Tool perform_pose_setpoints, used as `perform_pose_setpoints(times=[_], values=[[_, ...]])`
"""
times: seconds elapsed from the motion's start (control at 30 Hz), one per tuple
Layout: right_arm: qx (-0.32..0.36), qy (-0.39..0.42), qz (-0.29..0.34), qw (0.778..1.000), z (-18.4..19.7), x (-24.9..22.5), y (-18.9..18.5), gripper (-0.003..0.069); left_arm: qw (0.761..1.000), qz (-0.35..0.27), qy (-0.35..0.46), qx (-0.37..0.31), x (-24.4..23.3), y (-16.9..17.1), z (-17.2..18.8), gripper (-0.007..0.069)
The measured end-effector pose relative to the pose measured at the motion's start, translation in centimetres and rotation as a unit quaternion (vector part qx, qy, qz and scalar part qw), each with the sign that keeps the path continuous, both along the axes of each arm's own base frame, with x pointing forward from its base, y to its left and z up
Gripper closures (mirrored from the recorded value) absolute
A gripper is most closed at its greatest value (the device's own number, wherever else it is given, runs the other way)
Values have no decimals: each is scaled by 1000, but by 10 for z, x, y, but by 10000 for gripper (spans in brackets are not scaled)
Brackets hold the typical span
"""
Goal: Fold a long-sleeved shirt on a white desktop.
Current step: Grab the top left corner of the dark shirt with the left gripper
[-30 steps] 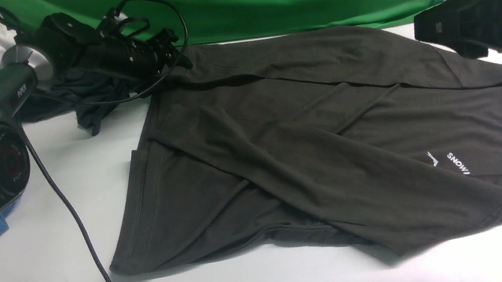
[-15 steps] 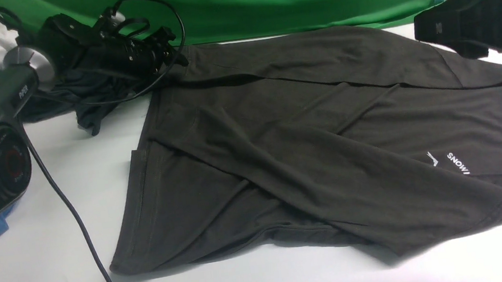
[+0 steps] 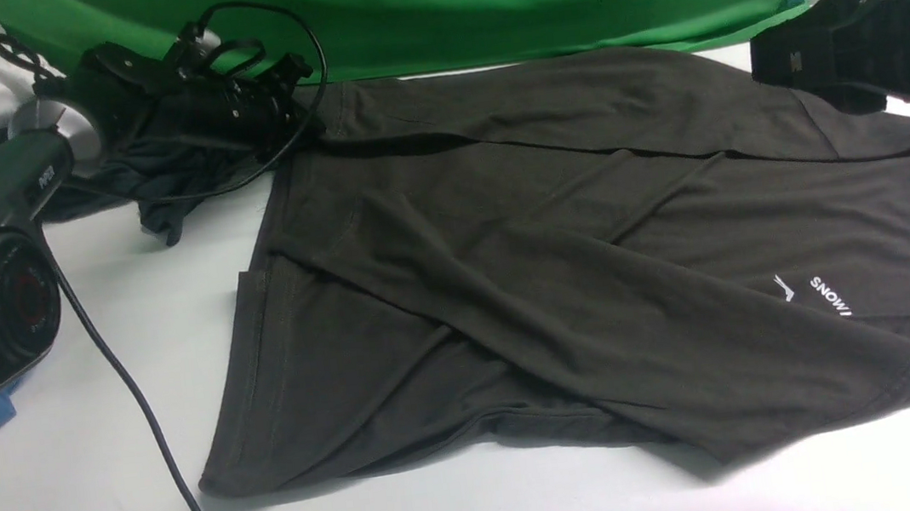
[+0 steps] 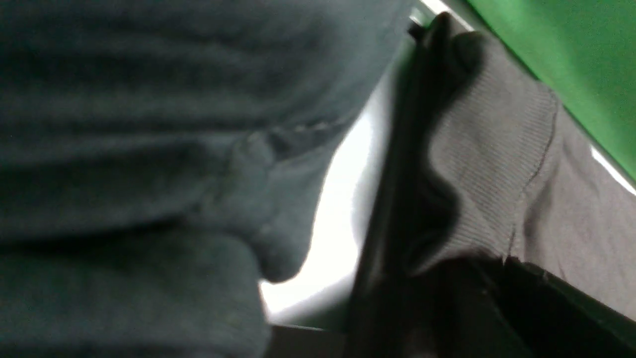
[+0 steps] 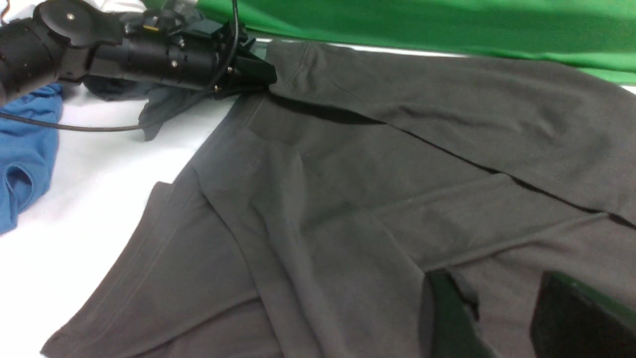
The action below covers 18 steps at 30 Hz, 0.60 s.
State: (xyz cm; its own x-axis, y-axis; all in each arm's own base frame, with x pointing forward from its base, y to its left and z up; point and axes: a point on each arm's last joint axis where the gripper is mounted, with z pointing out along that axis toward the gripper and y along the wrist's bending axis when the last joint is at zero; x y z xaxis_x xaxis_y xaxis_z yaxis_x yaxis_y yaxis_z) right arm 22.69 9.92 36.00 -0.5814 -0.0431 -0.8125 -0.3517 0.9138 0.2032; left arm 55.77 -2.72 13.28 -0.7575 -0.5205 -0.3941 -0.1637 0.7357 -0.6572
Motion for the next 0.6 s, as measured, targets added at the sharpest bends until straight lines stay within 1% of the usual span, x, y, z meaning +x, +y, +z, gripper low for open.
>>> perform_pose_setpoints(times=[0.07,0.13,0.27,0.37,0.43,0.47,0.5,0.53,0.6], values=[[-2,6,1,1000,-1,-1,0,417,1000,-3,-2,3,0,0,0,568],[-3,9,2,1000,-1,-1,0,417,1000,-5,-4,5,0,0,0,579],[-6,14,4,1000,-2,-2,0,417,1000,-6,-5,3,0,0,1,584],[-7,16,4,1000,-3,-2,0,417,1000,-11,-10,4,-1,-1,9,584],[-7,16,4,1000,-3,-2,0,417,999,-22,-21,18,-3,-1,24,584],[-7,16,4,1000,-3,-2,0,417,999,-30,-31,29,-6,0,40,584],[-7,16,4,1000,-3,-2,0,417,999,-32,-32,31,-6,0,42,584],[-7,16,4,1000,-3,-2,0,417,998,-36,-37,39,-8,0,52,584],[-7,16,4,1000,-3,-2,0,417,995,-56,-40,69,-20,1,88,584]])
